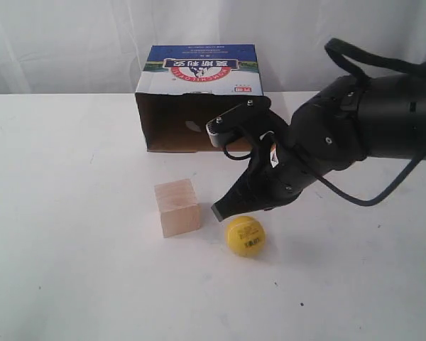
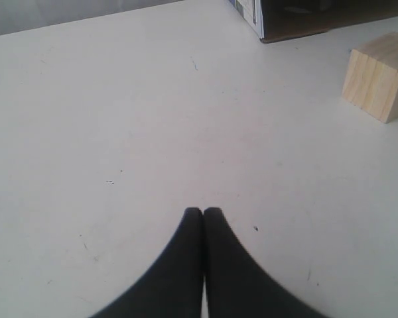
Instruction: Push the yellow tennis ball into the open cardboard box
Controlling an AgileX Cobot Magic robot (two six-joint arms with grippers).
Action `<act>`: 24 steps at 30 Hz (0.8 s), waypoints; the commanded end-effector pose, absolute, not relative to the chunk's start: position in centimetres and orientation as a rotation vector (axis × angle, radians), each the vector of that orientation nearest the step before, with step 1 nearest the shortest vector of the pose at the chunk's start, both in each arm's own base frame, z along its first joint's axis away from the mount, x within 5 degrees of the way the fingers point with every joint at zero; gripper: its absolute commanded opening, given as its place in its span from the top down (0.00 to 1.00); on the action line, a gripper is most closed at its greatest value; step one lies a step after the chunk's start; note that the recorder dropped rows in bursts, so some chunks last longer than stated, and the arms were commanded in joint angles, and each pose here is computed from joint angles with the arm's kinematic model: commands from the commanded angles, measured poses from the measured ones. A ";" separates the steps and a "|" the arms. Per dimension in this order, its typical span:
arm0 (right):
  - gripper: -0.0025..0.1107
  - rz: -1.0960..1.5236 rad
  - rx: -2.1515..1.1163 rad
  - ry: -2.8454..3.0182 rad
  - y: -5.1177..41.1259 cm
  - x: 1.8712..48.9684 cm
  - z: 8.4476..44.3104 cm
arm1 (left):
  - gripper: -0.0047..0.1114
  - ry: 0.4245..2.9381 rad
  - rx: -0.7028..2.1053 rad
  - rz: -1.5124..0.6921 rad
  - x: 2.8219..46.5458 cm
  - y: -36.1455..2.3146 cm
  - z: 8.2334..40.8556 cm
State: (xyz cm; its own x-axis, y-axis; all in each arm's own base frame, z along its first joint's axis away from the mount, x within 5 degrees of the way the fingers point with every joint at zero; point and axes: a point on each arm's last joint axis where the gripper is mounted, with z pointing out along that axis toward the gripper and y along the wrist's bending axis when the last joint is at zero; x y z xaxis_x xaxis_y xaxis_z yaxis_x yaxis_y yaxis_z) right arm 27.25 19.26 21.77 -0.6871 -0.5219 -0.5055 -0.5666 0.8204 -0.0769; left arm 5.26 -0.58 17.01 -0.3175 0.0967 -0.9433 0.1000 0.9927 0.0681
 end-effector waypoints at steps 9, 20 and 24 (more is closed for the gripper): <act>0.98 0.143 -0.823 2.439 20.7 28.7 19.6 | 0.96 1.896 0.130 -0.009 5.2 -0.6 16.9; 0.98 0.070 -0.787 2.489 19.8 32.4 16.6 | 0.96 1.896 0.130 -0.009 5.2 -0.6 16.9; 0.98 0.071 -0.787 2.485 19.8 32.4 16.6 | 0.96 1.896 0.130 -0.009 5.2 -0.6 16.9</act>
